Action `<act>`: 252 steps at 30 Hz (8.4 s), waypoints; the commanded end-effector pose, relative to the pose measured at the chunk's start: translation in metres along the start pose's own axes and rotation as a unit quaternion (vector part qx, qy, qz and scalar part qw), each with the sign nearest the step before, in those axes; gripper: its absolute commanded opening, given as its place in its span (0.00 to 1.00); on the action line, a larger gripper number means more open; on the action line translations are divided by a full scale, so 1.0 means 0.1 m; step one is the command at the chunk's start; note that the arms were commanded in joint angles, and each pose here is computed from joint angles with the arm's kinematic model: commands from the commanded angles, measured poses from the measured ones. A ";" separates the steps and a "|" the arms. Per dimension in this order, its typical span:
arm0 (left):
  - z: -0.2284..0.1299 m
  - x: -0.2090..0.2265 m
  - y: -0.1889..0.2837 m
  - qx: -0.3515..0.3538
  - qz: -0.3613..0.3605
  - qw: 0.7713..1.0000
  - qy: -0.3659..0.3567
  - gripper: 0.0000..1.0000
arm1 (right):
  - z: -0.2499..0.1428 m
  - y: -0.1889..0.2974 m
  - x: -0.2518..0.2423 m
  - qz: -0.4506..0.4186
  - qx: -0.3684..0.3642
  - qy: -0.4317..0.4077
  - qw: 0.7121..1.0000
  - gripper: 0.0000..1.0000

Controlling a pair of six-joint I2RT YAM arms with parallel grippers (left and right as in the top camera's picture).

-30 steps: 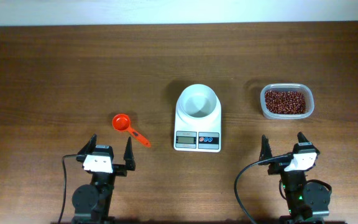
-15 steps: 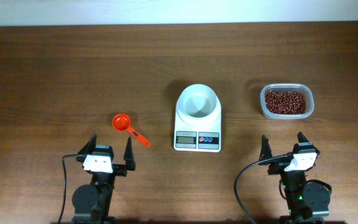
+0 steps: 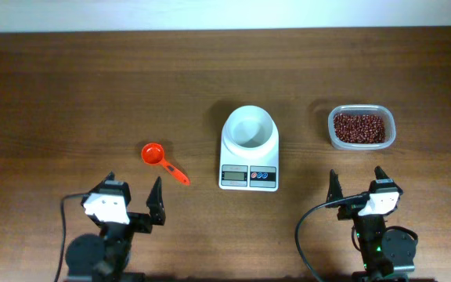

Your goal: Scoop and weigh 50g on scale

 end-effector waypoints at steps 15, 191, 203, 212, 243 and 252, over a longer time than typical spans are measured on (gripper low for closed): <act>0.12 0.20 -0.51 0.326 0.088 0.897 0.285 0.99 | -0.03 0.00 -0.01 -0.002 0.003 -0.004 1.000 0.99; 0.50 -1.03 -0.69 0.360 0.006 0.880 0.311 0.92 | -0.66 0.13 1.66 0.261 0.447 -0.267 0.813 0.04; 0.18 -1.57 -0.69 0.444 -0.067 0.872 0.196 0.00 | 0.73 0.68 0.69 -0.014 0.271 -0.181 0.945 0.04; -0.61 -2.53 -1.38 0.431 -0.056 0.896 0.089 0.00 | 1.00 0.55 0.52 -0.079 0.161 -0.180 0.967 0.04; -1.09 -2.65 -1.69 0.419 -0.006 0.905 0.068 0.00 | 1.02 0.54 0.48 -0.094 0.149 -0.177 0.968 0.04; -1.21 -2.62 -1.63 0.438 -0.001 0.895 0.082 0.00 | 1.02 0.54 0.48 -0.094 0.149 -0.177 0.968 0.04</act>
Point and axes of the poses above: each gripper's point midway between its finger pads, its own y axis back along the fingers, its own x axis along the line the jaws close on, z = x × y, the point moved 5 cm from there along y, back along the fingers, and after that the axes turned 14 degrees about -y, right-handed, at the moved point
